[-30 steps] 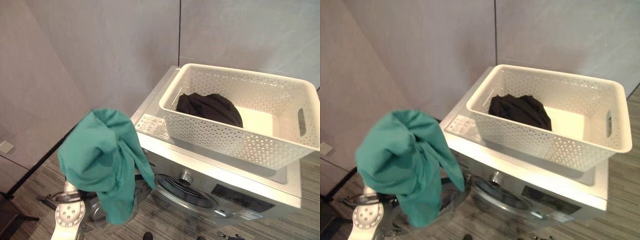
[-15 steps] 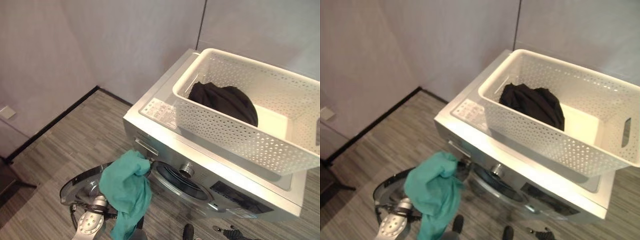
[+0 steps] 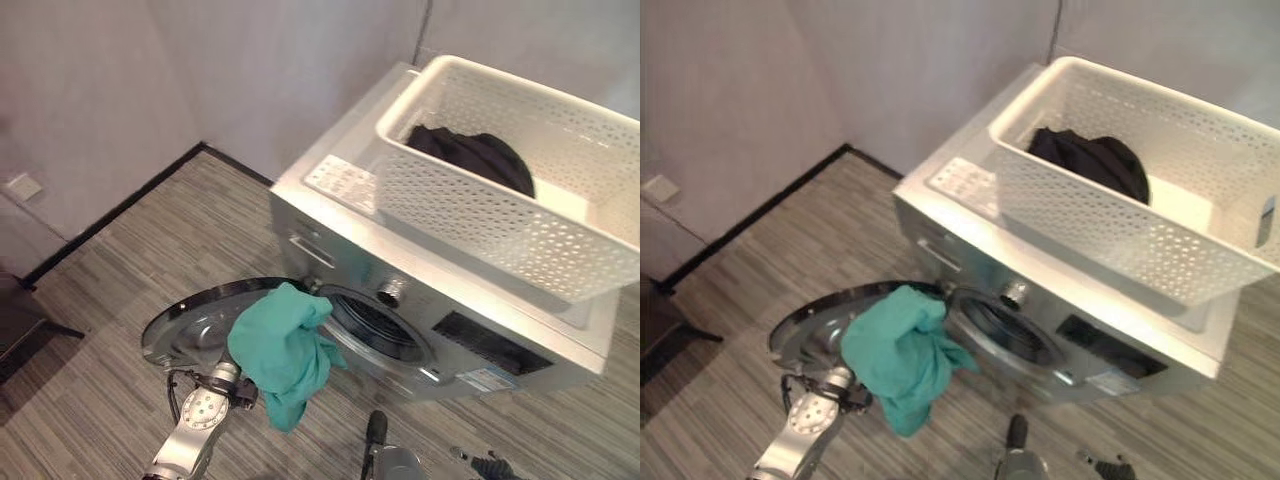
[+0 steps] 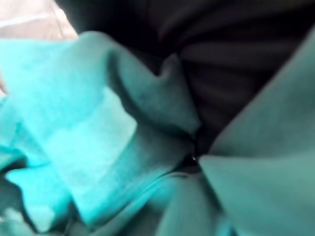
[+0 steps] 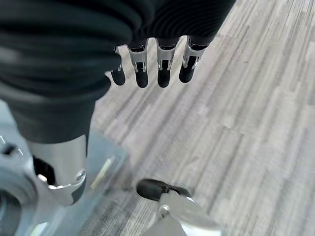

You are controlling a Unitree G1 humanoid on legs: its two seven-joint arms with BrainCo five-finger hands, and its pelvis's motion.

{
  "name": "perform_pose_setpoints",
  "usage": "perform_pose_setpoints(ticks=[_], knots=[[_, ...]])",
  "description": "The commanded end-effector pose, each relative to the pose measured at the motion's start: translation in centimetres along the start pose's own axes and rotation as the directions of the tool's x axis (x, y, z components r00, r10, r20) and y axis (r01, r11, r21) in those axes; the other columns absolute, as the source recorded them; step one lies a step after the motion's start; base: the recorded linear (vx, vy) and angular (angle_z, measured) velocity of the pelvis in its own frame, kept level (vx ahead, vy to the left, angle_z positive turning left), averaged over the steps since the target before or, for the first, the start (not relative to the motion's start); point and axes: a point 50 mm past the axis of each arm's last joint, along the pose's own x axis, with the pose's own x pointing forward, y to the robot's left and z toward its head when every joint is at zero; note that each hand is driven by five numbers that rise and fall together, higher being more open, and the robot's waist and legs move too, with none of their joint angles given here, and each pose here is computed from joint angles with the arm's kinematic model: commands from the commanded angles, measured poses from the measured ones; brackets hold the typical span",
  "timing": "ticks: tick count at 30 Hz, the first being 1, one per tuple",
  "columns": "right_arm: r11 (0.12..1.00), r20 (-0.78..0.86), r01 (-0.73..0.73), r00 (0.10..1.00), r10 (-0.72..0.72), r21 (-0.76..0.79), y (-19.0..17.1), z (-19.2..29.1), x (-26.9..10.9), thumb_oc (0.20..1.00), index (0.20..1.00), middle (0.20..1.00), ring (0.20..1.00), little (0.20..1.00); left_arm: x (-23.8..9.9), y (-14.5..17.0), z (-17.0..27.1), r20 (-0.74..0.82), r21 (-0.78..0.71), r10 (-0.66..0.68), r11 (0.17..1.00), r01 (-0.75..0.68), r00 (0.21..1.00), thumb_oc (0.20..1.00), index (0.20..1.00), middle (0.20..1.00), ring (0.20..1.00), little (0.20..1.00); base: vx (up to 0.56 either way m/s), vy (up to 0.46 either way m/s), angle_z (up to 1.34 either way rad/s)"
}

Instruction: Grab the laundry basket,head to the washer,open it,put in the laundry and shut it.

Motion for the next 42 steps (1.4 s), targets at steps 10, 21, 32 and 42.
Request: perform_pose_setpoints(ticks=[10, 21, 32, 42], knots=[[0.999, 0.055, -0.040, 0.998, 0.040, -0.011, 1.9, 2.8, 0.0, 1.000, 1.000, 1.000, 1.000, 1.000, 3.4, -4.5, 0.2, 0.027, -0.137, -0.120, 0.983, 0.123, 0.992, 0.200, 0.200, 0.200, 0.200, 0.200, -0.13, 0.077, 0.00], [0.983, 0.261, -0.140, 0.951, 0.166, -0.115, 7.2, 8.0, -1.7, 1.000, 1.000, 1.000, 1.000, 1.000, 8.0, -11.2, 3.3, 0.082, -0.321, -0.217, 0.918, 0.232, 0.973, 0.200, 0.200, 0.200, 0.200, 0.200, -0.14, -0.006, -0.20], [0.976, 0.348, -0.115, 0.921, 0.175, -0.185, 7.9, 9.5, -2.4, 1.000, 1.000, 1.000, 1.000, 1.000, 11.4, -10.9, 7.6, 0.168, -0.353, -0.075, 0.926, 0.131, 0.983, 0.200, 0.200, 0.200, 0.200, 0.200, -0.04, -0.001, -0.12], [0.979, 0.474, -0.101, 0.863, 0.173, -0.175, 7.7, 11.8, -3.2, 1.000, 1.000, 1.000, 1.000, 1.000, 14.5, -8.9, 14.8, 0.333, -0.335, 0.091, 0.942, 0.027, 0.938, 0.200, 0.200, 0.200, 0.200, 0.200, 0.00, -0.022, 0.03]])
